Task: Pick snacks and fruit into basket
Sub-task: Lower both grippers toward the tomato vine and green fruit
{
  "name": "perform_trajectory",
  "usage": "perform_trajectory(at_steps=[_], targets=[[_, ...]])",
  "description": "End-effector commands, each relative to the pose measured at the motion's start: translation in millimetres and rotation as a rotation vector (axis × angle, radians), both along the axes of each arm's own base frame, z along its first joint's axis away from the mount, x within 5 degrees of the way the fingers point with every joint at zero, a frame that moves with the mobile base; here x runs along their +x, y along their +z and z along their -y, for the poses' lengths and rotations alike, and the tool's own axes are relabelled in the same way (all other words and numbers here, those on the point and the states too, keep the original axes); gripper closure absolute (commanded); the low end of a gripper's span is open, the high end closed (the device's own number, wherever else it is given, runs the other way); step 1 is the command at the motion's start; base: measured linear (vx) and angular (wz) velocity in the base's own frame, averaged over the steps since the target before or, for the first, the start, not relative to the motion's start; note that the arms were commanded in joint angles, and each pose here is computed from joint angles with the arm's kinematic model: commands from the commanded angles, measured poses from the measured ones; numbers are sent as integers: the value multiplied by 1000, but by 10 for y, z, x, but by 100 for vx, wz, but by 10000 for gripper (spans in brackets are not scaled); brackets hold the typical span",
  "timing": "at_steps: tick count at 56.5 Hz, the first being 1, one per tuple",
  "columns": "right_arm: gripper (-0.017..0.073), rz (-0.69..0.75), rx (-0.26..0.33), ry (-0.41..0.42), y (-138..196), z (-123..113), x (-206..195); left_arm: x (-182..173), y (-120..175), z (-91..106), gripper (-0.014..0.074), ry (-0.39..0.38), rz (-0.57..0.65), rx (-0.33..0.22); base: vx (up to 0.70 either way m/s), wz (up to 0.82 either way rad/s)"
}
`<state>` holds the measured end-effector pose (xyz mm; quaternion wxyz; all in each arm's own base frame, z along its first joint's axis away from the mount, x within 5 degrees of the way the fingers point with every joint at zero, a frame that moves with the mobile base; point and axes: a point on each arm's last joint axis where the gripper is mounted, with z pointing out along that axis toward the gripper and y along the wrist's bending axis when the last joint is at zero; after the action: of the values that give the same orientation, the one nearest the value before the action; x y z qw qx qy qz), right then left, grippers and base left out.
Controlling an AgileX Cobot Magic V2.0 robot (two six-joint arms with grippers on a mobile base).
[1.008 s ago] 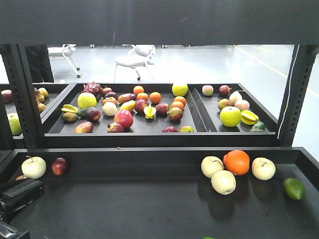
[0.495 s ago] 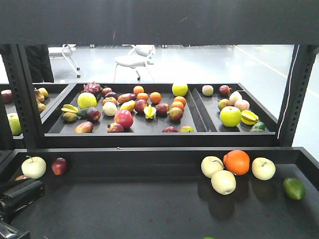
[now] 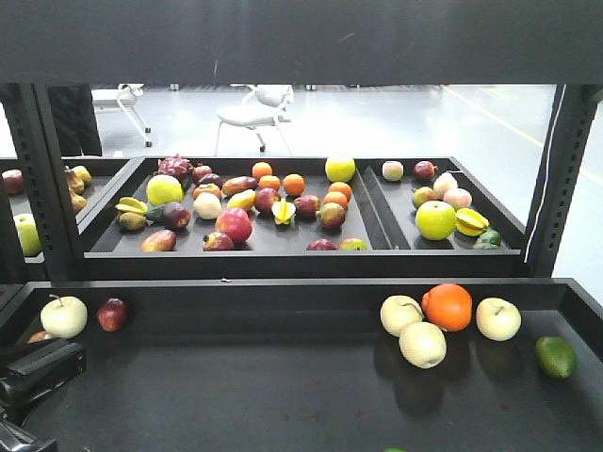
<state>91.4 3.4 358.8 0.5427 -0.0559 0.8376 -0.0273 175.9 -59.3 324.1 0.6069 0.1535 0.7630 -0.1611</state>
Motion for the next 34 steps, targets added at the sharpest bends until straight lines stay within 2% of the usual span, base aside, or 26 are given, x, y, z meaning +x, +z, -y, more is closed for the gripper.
perform_trajectory(at_steps=[1,13,17,26,34], targets=[[568,107,-3,17,157,-11,25,-10,124,0,591,0,44,6,0,0],[568,7,78,51,59,-122,213,17,90,71,591,-55,-32,-69,0,0],[568,-63,127,73,-23,-209,383,113,80,98,591,-56,-68,-91,0,0],[568,-275,173,167,-308,-443,820,428,96,172,591,-47,-142,-135,0,0],[568,-420,147,231,-446,-605,1250,704,17,232,591,-40,-202,-136,0,0]])
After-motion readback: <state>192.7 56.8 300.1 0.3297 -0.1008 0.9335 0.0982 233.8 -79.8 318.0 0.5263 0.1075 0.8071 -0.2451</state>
